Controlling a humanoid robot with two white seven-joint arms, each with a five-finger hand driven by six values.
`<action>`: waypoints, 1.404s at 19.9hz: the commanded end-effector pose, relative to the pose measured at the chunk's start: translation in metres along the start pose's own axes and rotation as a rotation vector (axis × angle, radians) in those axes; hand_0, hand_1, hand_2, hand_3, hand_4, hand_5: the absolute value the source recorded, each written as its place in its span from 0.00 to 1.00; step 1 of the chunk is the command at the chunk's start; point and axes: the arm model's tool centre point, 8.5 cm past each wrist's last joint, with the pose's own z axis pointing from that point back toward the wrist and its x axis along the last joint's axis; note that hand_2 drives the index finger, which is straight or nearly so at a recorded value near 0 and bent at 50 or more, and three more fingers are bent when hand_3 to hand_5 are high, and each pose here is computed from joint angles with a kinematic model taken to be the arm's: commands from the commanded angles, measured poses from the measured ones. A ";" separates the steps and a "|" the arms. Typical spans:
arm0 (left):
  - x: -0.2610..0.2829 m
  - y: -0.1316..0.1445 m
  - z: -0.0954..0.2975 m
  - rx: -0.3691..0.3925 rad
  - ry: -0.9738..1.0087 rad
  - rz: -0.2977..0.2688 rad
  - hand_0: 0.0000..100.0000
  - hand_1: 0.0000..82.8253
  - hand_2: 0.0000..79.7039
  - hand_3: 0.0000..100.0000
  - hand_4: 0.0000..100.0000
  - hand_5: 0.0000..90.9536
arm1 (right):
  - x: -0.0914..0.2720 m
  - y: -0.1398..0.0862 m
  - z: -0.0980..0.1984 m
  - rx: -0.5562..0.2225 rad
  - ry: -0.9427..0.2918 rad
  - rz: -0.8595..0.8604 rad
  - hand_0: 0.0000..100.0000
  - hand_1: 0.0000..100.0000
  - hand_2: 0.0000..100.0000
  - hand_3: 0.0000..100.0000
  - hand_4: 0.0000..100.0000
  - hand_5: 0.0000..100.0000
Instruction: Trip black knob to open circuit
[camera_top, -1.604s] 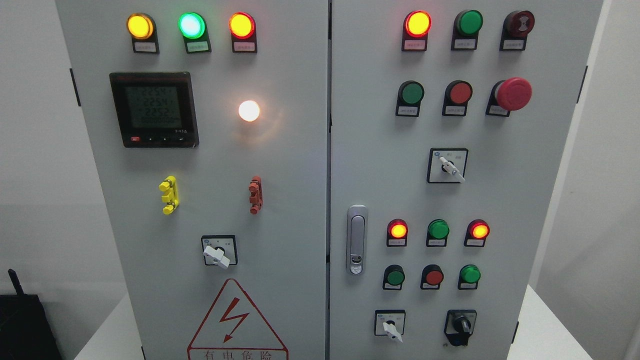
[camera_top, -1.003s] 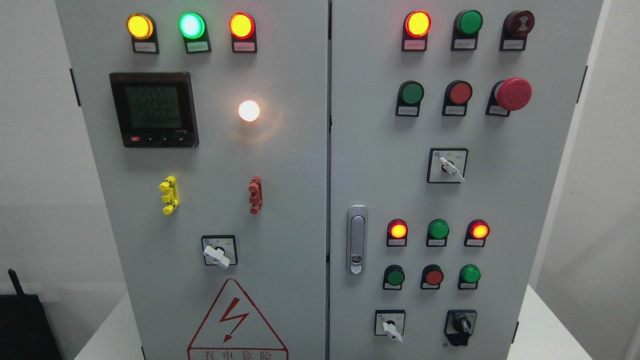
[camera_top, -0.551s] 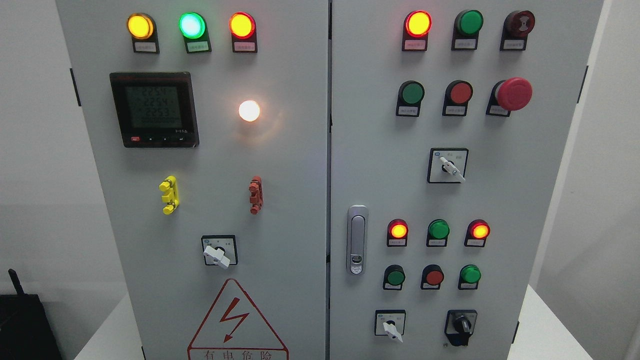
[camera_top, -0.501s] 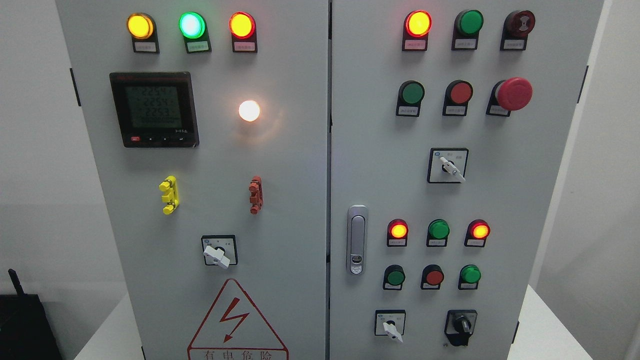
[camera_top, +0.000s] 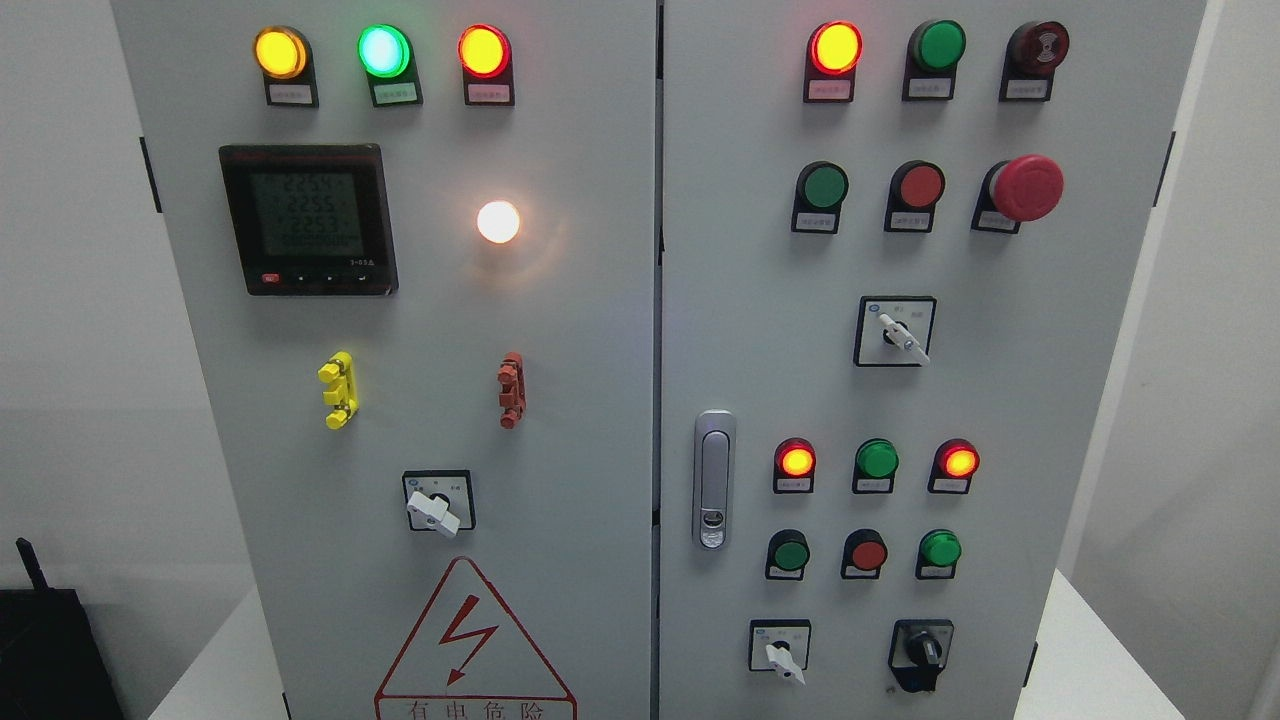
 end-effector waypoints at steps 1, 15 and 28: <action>0.003 -0.001 0.000 -0.001 -0.005 0.003 0.12 0.47 0.00 0.00 0.00 0.00 | 0.015 -0.002 -0.001 -0.004 -0.063 -0.015 0.08 0.41 0.00 0.29 0.26 0.11; 0.001 -0.001 0.000 -0.001 -0.002 0.004 0.12 0.47 0.00 0.00 0.00 0.00 | 0.081 -0.006 -0.002 -0.014 -0.297 -0.021 0.13 0.53 0.00 0.68 0.55 0.45; 0.002 -0.001 0.000 -0.001 -0.004 0.004 0.12 0.47 0.00 0.00 0.00 0.00 | 0.143 -0.007 0.015 -0.022 -0.622 -0.001 0.56 0.69 0.00 0.81 0.73 0.67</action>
